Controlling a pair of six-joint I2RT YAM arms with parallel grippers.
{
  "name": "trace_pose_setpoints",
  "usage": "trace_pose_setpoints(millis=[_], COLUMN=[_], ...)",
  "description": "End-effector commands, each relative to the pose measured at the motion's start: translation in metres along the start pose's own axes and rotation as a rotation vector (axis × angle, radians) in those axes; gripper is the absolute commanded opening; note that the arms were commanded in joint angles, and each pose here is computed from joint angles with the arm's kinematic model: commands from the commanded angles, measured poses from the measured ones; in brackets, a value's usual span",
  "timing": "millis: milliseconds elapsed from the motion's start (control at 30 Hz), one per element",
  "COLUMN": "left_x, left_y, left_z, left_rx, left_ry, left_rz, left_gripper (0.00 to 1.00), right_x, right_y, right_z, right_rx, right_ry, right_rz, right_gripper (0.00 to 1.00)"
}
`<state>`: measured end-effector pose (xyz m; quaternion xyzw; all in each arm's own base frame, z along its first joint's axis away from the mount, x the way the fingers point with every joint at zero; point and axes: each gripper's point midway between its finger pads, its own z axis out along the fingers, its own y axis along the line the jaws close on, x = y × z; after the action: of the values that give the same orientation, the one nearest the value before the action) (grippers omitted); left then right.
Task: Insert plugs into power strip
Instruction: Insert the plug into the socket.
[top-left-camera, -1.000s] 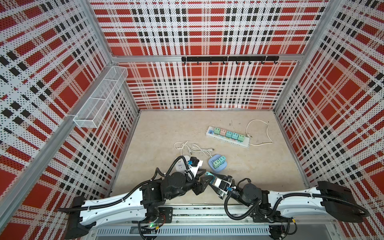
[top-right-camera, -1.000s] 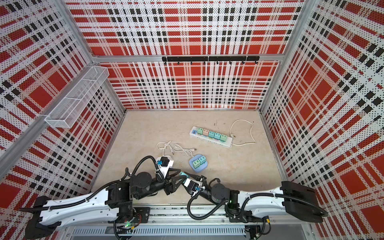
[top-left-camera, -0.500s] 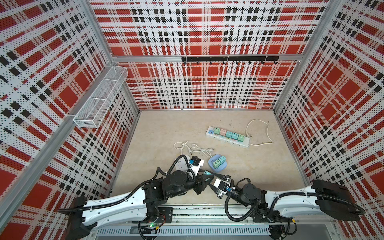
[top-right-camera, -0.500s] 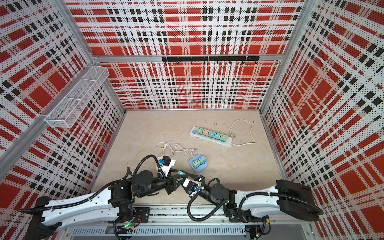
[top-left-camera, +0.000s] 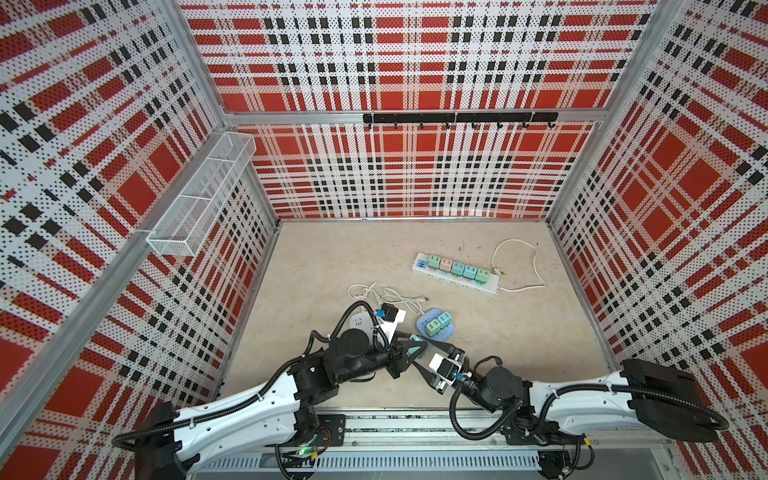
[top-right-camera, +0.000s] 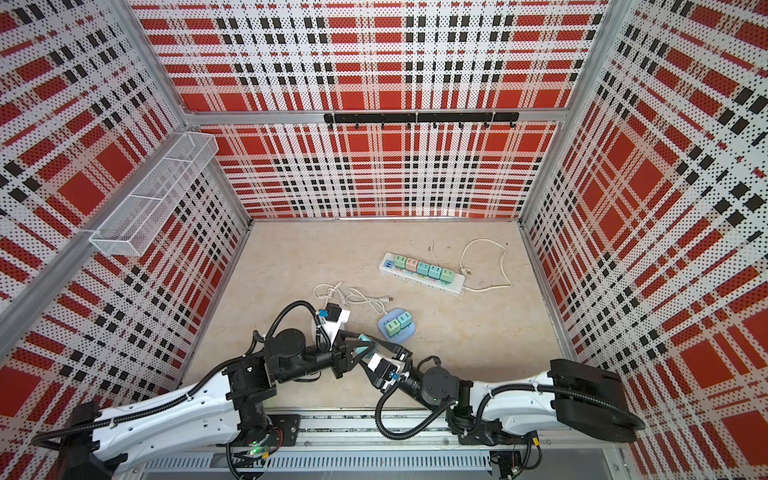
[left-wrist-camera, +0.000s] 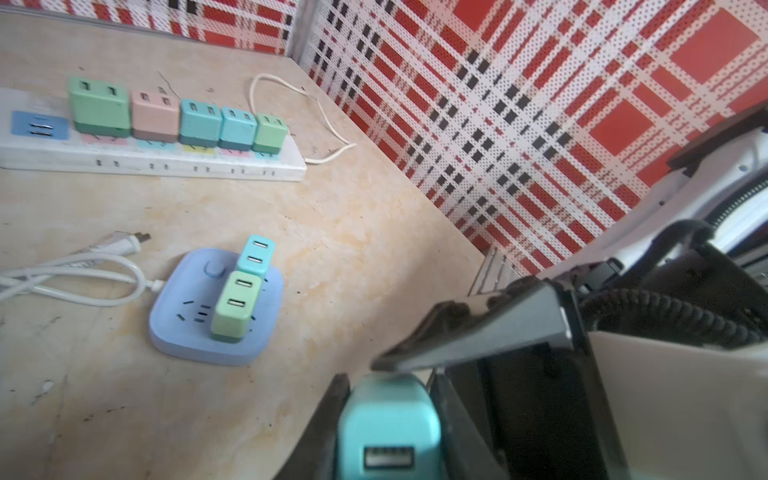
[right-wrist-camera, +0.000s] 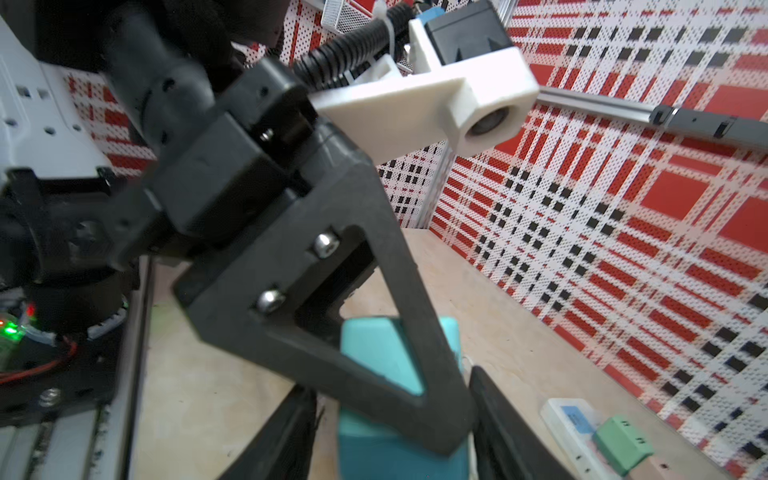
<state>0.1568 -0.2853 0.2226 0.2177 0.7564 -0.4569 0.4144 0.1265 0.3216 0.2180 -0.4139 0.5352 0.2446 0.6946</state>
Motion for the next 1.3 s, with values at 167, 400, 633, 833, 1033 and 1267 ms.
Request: trace_pose_setpoints(millis=[167,400,633,833,1033,1267], left_x=[-0.033,-0.055,-0.018,-0.006,-0.004,0.017], left_y=[0.048,0.115,0.117,0.138,0.153,0.172], left_z=[-0.011,-0.029,-0.033,-0.045,-0.044,-0.031], left_rx=[-0.098,-0.387,-0.339,-0.453,-0.398,-0.258], left_ry=[-0.072,-0.062,0.158,0.204,0.230,0.340], left_rz=[-0.001,0.180,0.623,0.867,0.866,0.800], left_gripper=[0.00,0.00,0.00,0.00,0.00,0.00], right_x=[-0.005,0.016,0.060,0.078,0.093,0.113], right_y=[-0.019,-0.083,-0.155,-0.194,-0.214,-0.230], right_z=[-0.019,-0.044,-0.090,-0.136,-0.146,-0.127], right_rx=[0.074,0.395,0.635,0.779,0.829,0.853], right_ry=[-0.049,0.049,0.169,0.138,0.128,0.218], right_rz=[0.053,0.106,0.278,0.371,0.450,0.441], right_gripper=[0.93,1.00,1.00,1.00,1.00,1.00])
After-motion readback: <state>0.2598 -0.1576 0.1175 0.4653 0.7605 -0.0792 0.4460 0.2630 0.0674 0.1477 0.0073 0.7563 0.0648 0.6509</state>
